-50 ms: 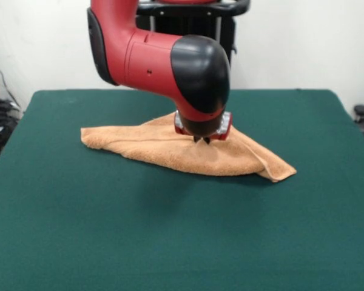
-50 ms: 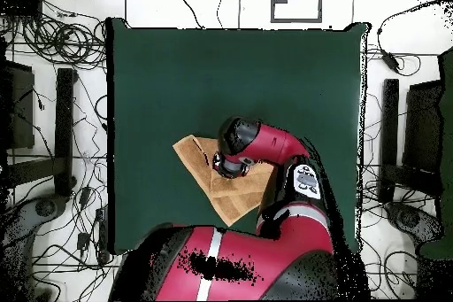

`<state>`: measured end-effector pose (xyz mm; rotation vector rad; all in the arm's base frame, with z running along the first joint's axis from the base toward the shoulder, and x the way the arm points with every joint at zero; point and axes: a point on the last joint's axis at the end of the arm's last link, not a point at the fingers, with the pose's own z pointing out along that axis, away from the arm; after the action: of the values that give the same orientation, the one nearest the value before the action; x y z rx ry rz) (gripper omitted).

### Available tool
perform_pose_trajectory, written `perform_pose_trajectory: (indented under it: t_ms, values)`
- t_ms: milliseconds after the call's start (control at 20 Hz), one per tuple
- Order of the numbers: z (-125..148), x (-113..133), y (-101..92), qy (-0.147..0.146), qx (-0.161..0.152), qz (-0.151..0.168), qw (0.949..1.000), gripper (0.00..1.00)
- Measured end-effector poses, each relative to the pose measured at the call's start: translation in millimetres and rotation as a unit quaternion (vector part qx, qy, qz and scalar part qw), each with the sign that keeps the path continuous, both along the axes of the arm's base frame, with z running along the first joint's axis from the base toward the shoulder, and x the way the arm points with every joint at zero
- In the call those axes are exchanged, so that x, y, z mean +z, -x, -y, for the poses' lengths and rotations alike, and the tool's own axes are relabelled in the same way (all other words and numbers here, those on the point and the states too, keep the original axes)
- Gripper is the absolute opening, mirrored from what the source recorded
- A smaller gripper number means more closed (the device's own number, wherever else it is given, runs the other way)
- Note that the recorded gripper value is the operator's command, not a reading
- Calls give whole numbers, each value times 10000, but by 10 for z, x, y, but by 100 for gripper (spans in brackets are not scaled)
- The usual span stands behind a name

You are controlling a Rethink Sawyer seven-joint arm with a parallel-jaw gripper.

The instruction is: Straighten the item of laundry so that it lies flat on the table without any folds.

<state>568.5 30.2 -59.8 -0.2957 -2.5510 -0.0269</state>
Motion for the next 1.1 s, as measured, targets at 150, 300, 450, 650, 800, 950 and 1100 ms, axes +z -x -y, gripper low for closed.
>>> perform_pose_trajectory:
  t_ms: [150, 300, 450, 650, 800, 950, 1100]
  values:
    - [30, -13, -36, -50, -22, -110, 9999, 0]
    - [82, -28, -92, -79, -50, -198, 9998, 0]
    - [145, -35, -160, -97, -60, -279, 9995, 0]
    - [218, -25, -276, -53, -11, -204, 9998, 0]
    - [254, -5, -382, -6, 40, -90, 10000, 0]
    - [288, 19, -491, 54, 116, 37, 9999, 0]
    - [316, 42, -593, 105, 176, 153, 9997, 0]
